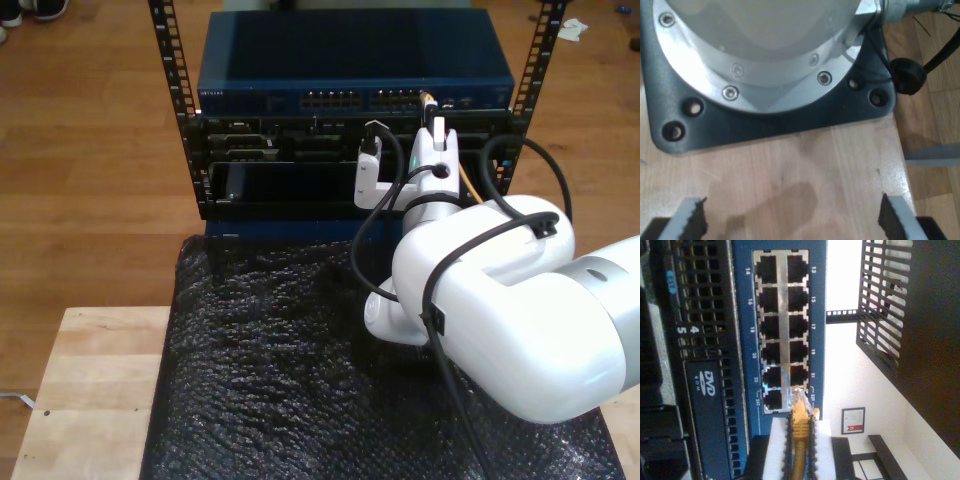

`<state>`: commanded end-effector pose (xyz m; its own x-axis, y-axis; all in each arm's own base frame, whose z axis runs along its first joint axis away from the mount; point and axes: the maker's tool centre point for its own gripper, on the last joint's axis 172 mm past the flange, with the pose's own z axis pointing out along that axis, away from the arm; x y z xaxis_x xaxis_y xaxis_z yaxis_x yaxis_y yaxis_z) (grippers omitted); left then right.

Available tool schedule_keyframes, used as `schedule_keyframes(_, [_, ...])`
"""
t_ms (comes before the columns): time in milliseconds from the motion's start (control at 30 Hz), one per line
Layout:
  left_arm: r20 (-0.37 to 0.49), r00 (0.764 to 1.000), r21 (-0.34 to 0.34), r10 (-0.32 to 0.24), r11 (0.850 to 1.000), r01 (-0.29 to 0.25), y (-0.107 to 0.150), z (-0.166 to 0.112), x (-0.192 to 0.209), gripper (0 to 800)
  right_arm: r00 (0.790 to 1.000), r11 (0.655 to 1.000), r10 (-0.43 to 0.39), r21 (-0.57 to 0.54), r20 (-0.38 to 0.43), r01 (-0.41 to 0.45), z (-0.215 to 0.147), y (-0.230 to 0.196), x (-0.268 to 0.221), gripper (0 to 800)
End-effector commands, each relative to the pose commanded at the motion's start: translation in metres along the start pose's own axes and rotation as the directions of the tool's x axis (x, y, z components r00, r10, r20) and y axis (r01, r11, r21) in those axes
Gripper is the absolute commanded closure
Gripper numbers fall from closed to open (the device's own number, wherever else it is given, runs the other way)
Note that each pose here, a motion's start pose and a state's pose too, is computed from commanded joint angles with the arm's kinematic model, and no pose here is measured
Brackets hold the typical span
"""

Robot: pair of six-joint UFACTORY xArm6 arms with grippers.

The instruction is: Grab the cable and plug it in

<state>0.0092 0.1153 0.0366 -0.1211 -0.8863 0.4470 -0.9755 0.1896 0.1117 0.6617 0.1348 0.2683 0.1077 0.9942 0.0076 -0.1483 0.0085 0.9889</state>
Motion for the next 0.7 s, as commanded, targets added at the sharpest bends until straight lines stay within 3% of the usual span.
schedule_keyframes(700, [0.000,1.000,0.000,0.000,1.000,0.000,0.0000,0.0000,0.0000,0,1.000,1.000,0.001,-0.005,0.002,-0.001,0.0023,0.0027,-0.0008,800])
